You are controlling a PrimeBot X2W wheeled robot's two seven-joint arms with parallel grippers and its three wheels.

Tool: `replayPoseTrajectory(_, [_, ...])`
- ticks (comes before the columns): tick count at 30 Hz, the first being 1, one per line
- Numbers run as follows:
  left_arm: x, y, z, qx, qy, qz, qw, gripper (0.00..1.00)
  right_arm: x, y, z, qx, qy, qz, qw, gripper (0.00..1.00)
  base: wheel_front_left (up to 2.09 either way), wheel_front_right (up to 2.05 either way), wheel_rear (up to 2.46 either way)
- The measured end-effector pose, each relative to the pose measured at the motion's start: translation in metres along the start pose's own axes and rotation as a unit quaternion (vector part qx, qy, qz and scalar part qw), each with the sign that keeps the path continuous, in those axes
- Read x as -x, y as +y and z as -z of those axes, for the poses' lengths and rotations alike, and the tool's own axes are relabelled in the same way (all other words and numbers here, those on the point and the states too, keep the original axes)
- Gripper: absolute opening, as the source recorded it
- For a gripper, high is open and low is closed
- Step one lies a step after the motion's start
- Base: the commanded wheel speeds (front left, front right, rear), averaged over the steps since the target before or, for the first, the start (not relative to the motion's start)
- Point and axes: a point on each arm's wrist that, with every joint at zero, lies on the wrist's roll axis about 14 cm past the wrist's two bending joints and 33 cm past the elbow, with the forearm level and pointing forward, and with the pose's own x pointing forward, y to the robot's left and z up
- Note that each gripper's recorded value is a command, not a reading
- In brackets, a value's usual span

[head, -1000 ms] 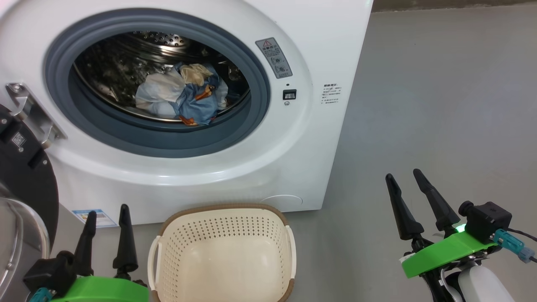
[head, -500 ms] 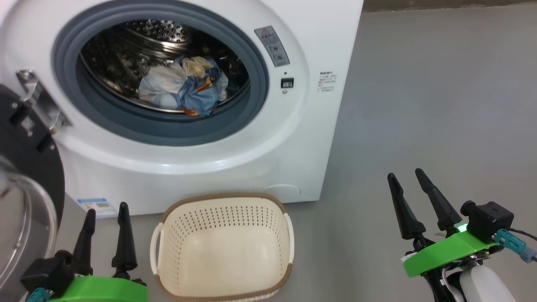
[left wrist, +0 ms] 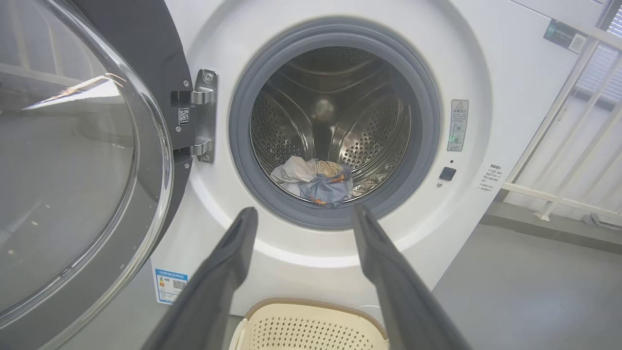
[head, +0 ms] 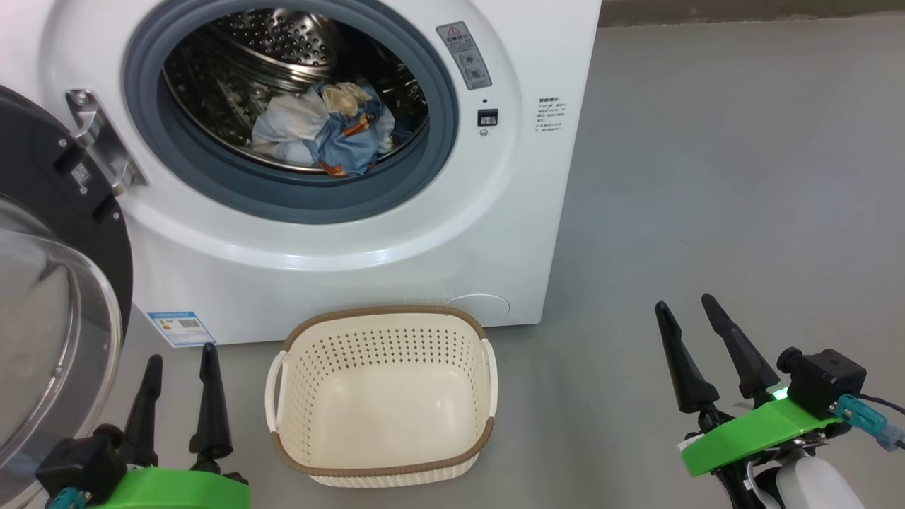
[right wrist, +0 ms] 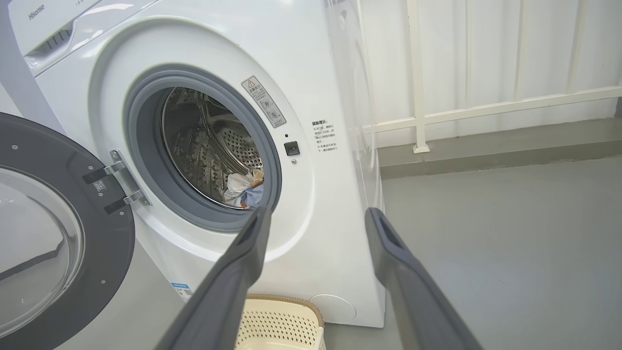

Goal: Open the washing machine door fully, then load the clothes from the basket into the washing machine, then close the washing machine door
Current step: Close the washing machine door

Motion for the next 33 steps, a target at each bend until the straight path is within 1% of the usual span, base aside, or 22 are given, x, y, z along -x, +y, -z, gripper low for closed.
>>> replayPoseTrajectory(23, [0.009,0.007,-0.004,-0.001,-0.004,-0.012,1.000,1.00,-0.004,0.008,0.001,-0.001,0.000,-0.013,1.000,1.00,0.00,0.00,0.00])
replayPoseTrajectory(27, [0.014,0.013,-0.008,-0.003,-0.009,-0.022,1.000,1.00,-0.008,0.017,0.004,-0.003,0.004,-0.026,1.000,1.00,0.00,0.00,0.00])
replayPoseTrajectory(33, [0.027,0.031,-0.020,-0.015,-0.023,-0.055,0.998,1.00,-0.018,0.042,0.010,-0.013,0.011,-0.060,0.998,1.00,0.00,0.00,0.00])
